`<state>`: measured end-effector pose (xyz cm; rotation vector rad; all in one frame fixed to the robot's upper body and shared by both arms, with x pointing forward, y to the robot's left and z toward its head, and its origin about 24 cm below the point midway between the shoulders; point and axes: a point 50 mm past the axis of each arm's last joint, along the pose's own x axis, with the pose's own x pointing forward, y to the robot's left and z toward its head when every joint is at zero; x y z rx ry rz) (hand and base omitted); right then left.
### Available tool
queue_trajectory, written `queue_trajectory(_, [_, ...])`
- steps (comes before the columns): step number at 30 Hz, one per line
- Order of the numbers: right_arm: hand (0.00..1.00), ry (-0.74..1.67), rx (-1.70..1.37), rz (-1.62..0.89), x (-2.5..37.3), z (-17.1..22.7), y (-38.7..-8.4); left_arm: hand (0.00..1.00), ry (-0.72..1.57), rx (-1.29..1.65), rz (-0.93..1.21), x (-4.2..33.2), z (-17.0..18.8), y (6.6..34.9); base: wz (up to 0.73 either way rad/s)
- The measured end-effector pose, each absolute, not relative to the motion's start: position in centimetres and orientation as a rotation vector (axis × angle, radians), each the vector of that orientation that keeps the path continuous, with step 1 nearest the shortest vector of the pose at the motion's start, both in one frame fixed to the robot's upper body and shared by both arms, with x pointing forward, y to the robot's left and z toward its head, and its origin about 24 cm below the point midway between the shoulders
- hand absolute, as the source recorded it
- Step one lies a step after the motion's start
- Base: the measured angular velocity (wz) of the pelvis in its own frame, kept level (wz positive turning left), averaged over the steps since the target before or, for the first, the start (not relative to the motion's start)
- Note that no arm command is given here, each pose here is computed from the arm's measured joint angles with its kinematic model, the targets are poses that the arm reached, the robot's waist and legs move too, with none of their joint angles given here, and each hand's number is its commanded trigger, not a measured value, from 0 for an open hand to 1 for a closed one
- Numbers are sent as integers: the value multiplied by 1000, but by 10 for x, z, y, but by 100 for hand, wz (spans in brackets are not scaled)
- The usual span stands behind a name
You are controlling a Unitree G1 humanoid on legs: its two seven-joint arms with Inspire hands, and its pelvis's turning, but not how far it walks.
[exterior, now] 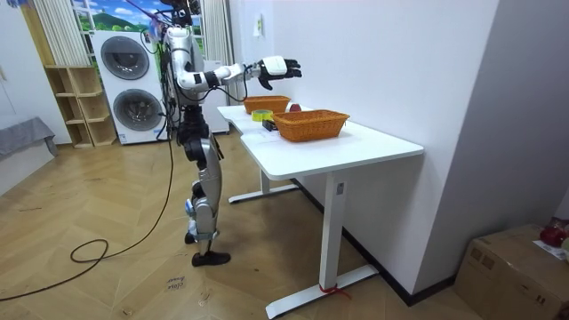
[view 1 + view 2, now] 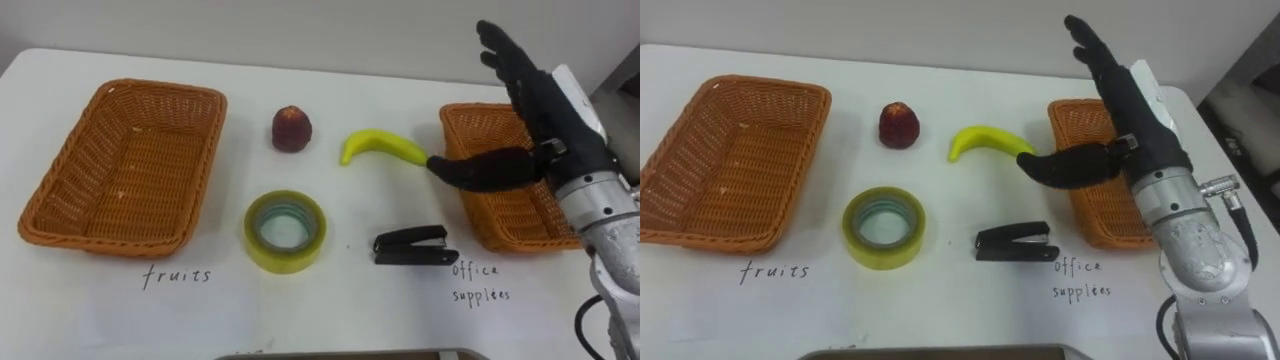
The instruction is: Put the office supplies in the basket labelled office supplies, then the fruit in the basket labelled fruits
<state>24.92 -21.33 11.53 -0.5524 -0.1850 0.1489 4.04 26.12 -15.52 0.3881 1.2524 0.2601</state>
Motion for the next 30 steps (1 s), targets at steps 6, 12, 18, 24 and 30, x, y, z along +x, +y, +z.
queue_trajectory(6, [0,-147,-564,229,250,107,-206,0,1248,394,262,42,-154,264,0])
queue_trajectory(12, [0,-111,-573,323,249,101,-199,0,1248,409,246,42,-154,264,0])
queue_trajectory(18, [0,-80,-582,377,249,98,-197,0,1244,409,248,44,-154,265,0])
queue_trajectory(24, [0,-57,-584,424,248,96,-196,0,1234,409,248,49,-153,265,0])
queue_trajectory(30, [0,-30,-581,453,247,94,-196,0,1242,392,244,48,-154,264,0])
